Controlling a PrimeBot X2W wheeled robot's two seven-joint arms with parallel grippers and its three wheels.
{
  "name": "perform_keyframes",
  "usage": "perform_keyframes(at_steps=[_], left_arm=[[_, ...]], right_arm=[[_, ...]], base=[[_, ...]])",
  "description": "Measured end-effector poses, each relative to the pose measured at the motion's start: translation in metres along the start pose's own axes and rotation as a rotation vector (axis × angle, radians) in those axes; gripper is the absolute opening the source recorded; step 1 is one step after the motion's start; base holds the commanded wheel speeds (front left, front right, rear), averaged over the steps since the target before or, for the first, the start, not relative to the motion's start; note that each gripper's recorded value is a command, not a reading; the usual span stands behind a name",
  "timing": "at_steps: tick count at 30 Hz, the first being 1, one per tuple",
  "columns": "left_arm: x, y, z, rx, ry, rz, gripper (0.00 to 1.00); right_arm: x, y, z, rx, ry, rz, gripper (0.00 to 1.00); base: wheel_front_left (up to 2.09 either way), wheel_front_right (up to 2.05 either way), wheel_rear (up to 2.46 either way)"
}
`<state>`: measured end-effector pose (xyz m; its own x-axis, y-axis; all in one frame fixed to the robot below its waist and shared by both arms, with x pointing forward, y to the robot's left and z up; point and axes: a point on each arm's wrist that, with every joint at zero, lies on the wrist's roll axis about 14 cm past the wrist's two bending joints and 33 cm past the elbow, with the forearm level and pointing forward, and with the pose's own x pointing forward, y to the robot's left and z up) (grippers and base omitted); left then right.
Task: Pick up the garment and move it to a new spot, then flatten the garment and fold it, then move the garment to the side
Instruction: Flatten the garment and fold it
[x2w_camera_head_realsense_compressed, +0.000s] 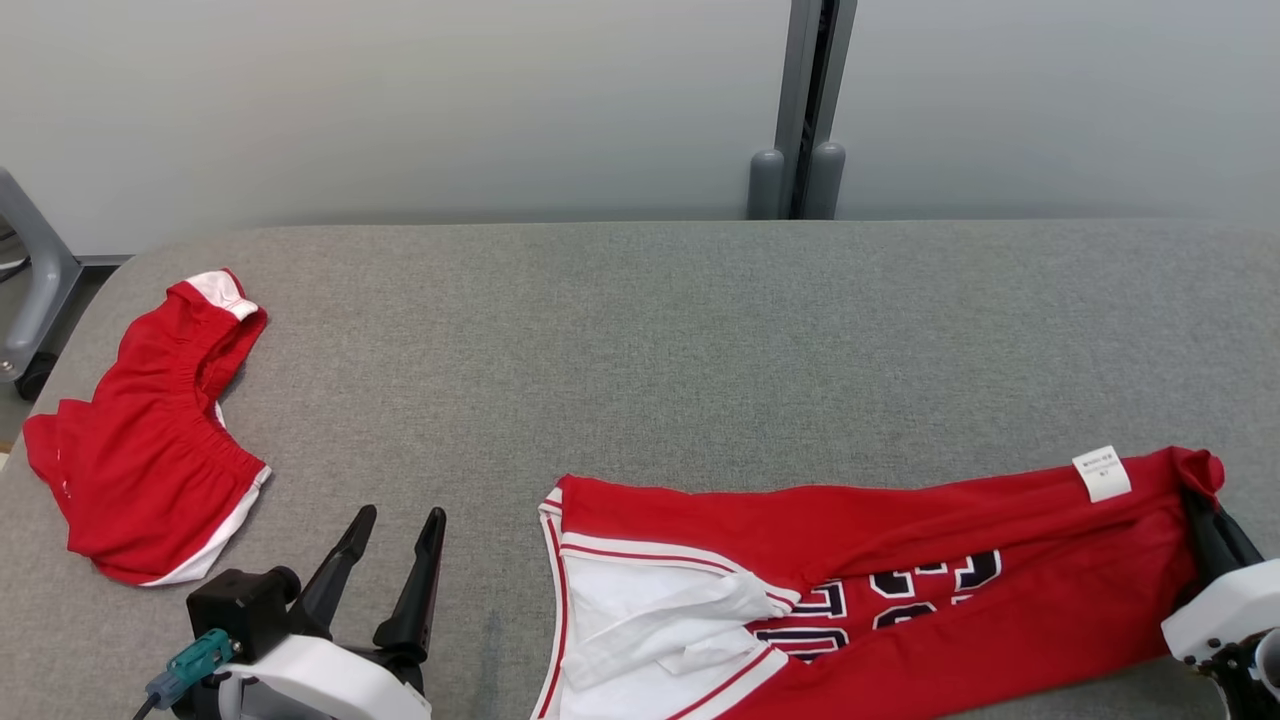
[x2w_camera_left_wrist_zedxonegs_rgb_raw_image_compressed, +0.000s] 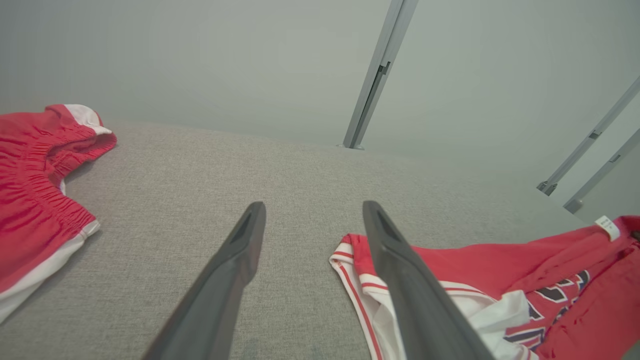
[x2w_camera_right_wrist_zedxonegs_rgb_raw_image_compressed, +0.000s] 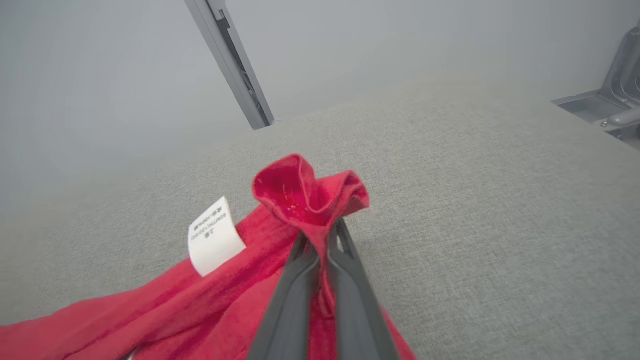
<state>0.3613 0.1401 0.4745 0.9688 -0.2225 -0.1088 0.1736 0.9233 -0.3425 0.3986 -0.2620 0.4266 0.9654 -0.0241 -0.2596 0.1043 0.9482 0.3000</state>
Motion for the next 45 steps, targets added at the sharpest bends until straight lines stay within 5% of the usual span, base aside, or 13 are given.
perform_keyframes(at_steps=[11, 21, 28, 45], left_arm=[[-0.004, 0.000, 0.001, -0.001, -0.007, 0.005, 1.00], [-0.015, 0.009, 0.003, -0.009, -0.019, 0.041, 1.00], [-0.030, 0.021, 0.004, -0.020, -0.032, 0.093, 1.00], [-0.070, 0.060, 0.000, -0.046, -0.044, 0.242, 1.00]], right_arm=[[-0.004, 0.035, 0.030, -0.045, -0.108, 0.120, 0.00], [-0.017, 0.116, 0.046, -0.094, -0.106, 0.343, 0.00], [-0.047, 0.203, 0.028, -0.066, -0.016, 0.567, 0.00], [-0.053, 0.299, -0.038, 0.034, 0.211, 0.769, 0.00]], base=[[0.00, 0.00, 0.00], [0.00, 0.00, 0.00], [0.00, 0.00, 0.00], [0.00, 0.00, 0.00]])
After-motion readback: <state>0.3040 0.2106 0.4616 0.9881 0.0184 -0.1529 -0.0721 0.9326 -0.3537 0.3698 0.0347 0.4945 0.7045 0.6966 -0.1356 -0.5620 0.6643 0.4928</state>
